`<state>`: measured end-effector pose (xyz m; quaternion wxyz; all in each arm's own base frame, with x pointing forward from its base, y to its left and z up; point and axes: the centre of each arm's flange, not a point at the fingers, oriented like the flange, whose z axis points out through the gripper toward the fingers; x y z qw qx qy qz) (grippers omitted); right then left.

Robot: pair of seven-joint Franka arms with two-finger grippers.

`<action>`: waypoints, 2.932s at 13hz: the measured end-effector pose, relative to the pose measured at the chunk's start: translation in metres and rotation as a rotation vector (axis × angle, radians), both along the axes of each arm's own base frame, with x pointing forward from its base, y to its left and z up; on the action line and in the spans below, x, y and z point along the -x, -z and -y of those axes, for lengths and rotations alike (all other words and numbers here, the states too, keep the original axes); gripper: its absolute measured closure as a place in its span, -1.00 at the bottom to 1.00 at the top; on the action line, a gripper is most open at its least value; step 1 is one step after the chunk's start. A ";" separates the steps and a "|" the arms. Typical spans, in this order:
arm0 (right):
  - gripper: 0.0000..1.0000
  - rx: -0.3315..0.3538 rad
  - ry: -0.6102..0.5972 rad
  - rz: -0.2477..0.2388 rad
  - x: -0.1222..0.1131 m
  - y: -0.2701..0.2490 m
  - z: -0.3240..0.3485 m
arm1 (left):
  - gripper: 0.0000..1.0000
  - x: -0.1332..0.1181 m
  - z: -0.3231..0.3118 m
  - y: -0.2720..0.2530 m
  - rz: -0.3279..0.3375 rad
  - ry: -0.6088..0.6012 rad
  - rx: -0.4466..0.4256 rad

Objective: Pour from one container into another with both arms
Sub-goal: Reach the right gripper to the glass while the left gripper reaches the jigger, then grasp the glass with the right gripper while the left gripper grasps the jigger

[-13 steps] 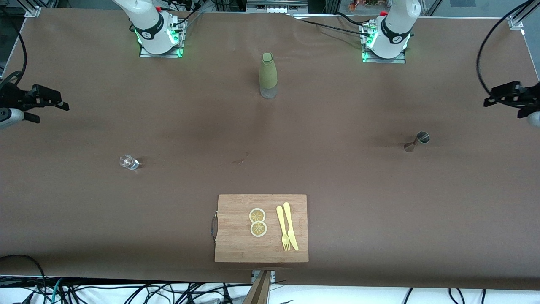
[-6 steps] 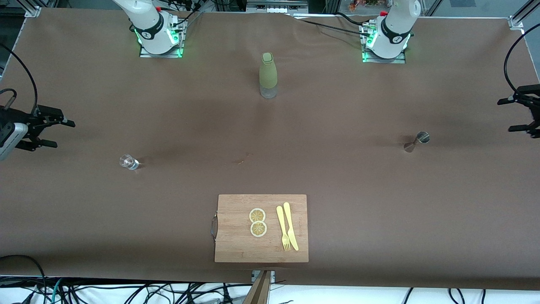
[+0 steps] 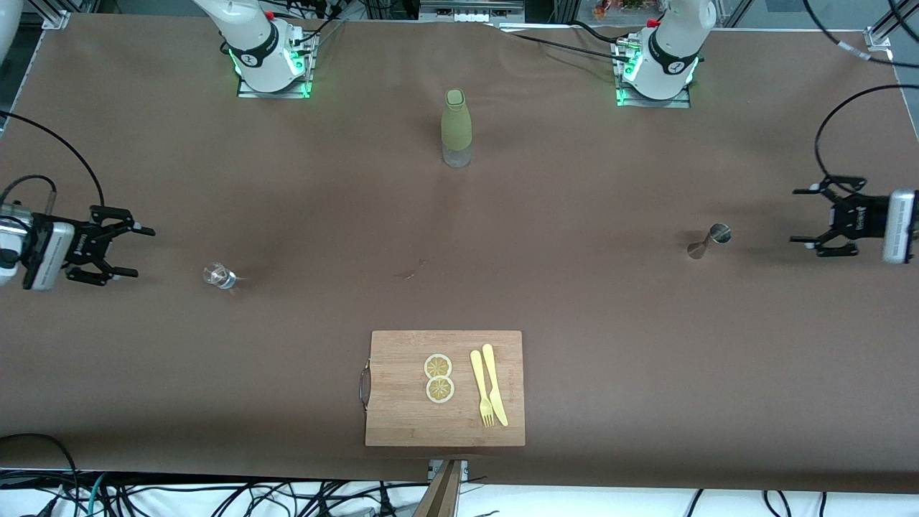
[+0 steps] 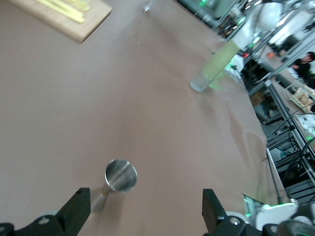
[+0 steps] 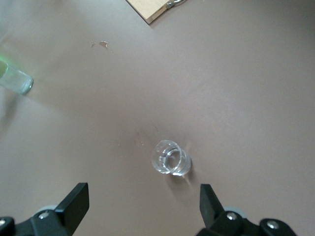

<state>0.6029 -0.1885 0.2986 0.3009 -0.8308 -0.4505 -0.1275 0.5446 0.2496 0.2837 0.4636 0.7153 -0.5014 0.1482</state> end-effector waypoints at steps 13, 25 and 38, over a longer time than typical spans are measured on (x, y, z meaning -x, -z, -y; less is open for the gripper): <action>-1.00 -0.307 -0.185 0.361 0.023 0.176 0.009 | -1.00 0.033 0.002 0.168 0.245 -0.035 0.371; -0.99 -0.474 -0.228 0.526 0.023 0.229 -0.045 | -1.00 0.043 0.023 0.215 0.433 -0.049 0.479; 0.37 -0.526 -0.242 0.522 0.024 0.232 -0.058 | -0.13 0.043 0.032 0.220 0.442 -0.035 0.486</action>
